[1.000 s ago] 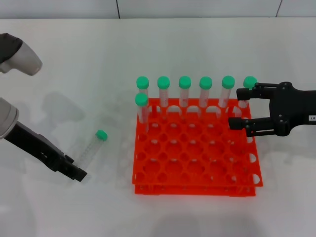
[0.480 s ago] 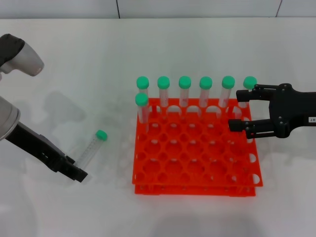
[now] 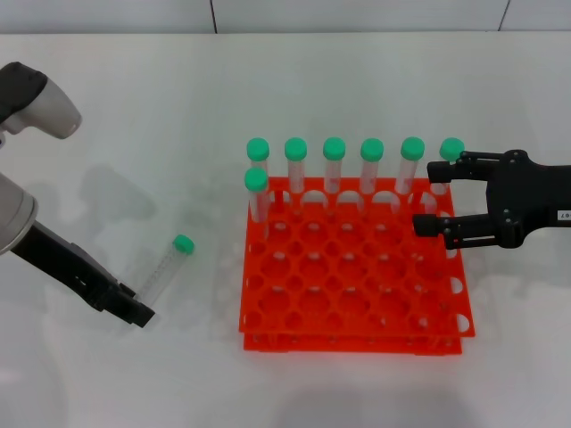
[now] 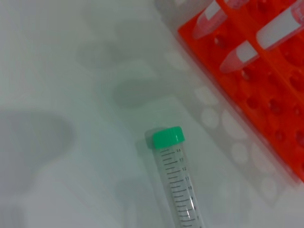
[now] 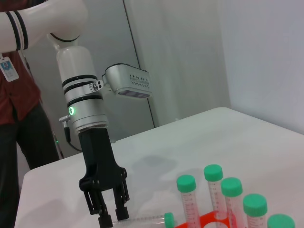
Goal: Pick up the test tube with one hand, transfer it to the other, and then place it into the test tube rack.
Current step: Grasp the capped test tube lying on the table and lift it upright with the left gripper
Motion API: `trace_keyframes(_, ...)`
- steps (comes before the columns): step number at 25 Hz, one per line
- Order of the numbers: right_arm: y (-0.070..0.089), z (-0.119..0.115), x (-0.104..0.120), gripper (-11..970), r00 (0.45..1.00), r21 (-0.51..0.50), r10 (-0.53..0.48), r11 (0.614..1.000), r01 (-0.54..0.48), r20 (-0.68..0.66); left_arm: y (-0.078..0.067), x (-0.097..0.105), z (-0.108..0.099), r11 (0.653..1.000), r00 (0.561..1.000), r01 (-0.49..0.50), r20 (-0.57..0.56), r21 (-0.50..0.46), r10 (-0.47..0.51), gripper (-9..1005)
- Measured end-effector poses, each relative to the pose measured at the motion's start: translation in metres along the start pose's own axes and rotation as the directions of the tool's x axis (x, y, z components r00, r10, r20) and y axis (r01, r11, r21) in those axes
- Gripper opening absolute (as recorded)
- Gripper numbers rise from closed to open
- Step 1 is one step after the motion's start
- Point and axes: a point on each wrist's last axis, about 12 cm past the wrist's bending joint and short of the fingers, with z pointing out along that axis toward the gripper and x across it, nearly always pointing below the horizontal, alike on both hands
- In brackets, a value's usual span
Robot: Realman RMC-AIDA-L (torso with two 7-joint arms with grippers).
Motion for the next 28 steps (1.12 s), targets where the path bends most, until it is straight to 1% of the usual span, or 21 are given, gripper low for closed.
trace_keyframes(6, 0.0000, 0.0000, 0.0000, 825, 1.000, 0.000, 0.000, 1.000, 0.000, 0.000, -0.0017, -0.0040, 0.0009, 1.000, 1.000, -0.017, -0.018, -0.005, 0.017, 487)
trace_keyframes(15, 0.0002, 0.0000, 0.0000, 825, 1.000, -0.002, -0.003, 1.000, 0.003, 0.000, -0.0025, -0.0052, 0.0020, 1.000, 0.999, -0.017, -0.029, -0.008, 0.016, 484)
trace_keyframes(20, 0.0004, 0.0000, 0.0000, 825, 1.000, -0.003, -0.003, 1.000, 0.003, 0.000, -0.0020, -0.0056, 0.0019, 1.000, 1.000, -0.013, -0.026, -0.013, 0.012, 435)
trace_keyframes(28, 0.0008, -0.0007, 0.0012, 825, 1.000, -0.001, 0.000, 1.000, 0.000, 0.000, -0.0017, -0.0051, 0.0031, 1.000, 0.999, -0.009, -0.033, -0.020, 0.008, 420)
